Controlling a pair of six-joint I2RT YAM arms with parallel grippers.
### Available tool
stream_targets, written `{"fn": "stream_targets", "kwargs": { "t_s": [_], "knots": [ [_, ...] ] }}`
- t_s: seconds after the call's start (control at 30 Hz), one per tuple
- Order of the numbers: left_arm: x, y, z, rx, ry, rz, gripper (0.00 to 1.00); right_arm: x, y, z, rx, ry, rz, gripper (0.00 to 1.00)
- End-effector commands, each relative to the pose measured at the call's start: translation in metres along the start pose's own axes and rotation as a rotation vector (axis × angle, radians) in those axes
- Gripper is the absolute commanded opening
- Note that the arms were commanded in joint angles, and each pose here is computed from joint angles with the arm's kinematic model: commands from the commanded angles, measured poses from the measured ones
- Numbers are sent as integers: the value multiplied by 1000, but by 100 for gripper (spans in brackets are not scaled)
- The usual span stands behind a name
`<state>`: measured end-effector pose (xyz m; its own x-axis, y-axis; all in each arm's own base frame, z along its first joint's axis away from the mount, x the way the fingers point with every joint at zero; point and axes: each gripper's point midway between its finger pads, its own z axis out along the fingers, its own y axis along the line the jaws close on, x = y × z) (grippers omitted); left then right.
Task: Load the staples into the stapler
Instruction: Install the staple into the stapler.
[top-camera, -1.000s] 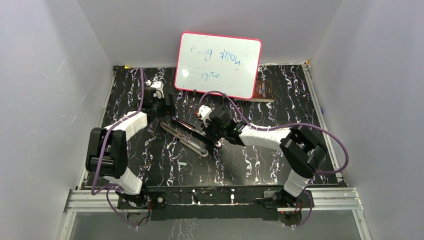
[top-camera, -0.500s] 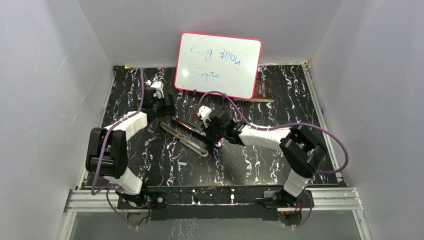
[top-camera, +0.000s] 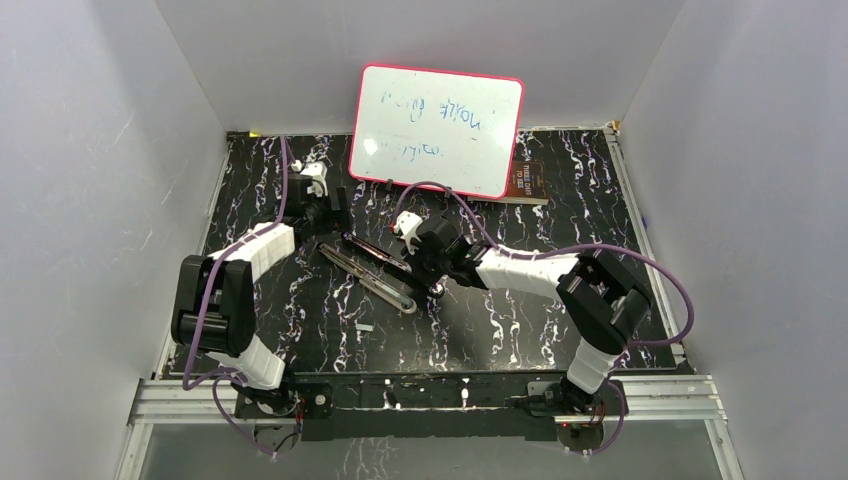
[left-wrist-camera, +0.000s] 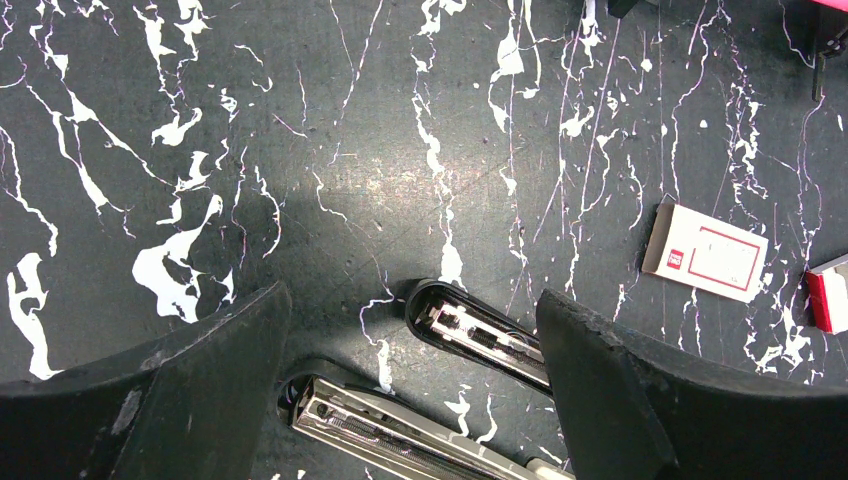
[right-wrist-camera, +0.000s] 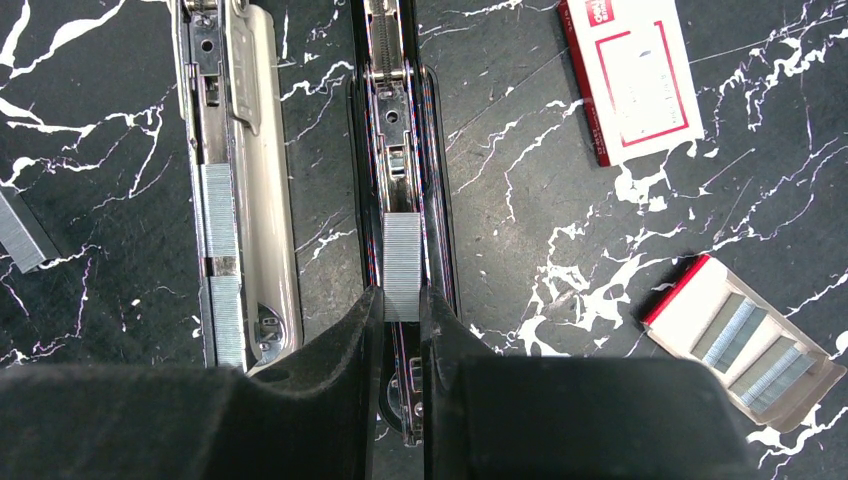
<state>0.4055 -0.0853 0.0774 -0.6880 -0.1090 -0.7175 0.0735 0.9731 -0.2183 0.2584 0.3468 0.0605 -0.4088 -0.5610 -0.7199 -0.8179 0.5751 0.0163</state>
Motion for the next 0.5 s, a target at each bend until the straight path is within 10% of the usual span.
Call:
{"fn": "stream_targets", "kwargs": {
  "t_s": [0.0,0.47],
  "knots": [
    [-8,-3,-7,18,-29,-4,92,-17,1,2,-5,-28,8,10],
    [-9,-3,-7,18,-31,-4,92,-10,1,4,-3,7,11,11]
  ]
}}
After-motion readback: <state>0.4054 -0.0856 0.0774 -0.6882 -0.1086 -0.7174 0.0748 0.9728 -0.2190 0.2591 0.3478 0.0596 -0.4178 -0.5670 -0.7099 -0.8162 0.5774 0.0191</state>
